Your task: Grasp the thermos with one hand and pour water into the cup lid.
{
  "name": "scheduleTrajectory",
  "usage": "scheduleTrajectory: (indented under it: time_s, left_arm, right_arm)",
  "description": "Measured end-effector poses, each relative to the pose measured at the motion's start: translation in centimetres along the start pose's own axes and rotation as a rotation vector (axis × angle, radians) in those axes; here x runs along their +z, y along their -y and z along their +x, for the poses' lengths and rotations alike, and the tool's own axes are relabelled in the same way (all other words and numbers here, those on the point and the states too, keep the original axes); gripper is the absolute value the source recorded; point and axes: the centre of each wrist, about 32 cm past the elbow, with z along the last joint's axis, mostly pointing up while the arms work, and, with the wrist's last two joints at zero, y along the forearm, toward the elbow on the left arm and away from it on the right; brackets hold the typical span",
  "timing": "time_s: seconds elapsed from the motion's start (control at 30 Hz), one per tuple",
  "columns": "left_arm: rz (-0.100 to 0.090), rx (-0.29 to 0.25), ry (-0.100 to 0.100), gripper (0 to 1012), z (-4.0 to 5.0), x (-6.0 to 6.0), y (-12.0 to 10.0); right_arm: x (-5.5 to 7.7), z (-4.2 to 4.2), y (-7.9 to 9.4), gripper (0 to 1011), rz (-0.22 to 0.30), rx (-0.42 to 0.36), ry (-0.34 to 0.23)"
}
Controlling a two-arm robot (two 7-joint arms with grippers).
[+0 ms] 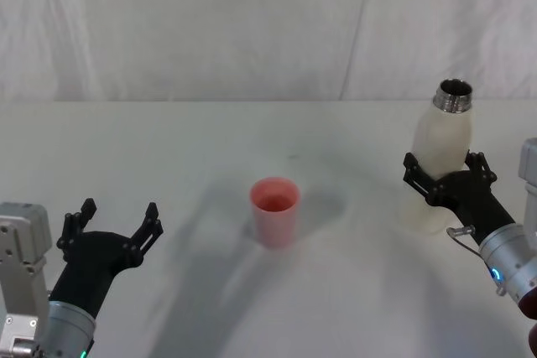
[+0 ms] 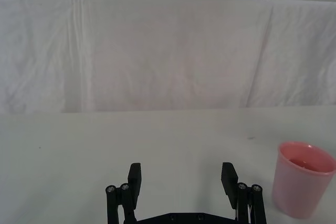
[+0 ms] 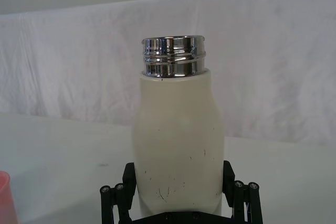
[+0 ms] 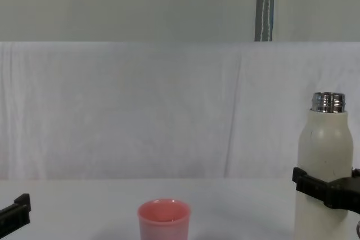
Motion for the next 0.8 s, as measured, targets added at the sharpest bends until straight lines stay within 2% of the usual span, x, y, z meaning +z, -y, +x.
scheduleTrajectory:
  time_s: [0.2,0.8]
  left_arm:
    - [0.000,0.000,0.000,1001,0.00,0.00,0.00]
    - [0.000,0.000,0.000,1001,0.00,0.00,0.00]
  right_arm:
    - [0.00,-0.01,0.03,957,0.000,0.000,0.000]
    - [0.16,-0.07,0.02,953,0.009,0.005,0.004]
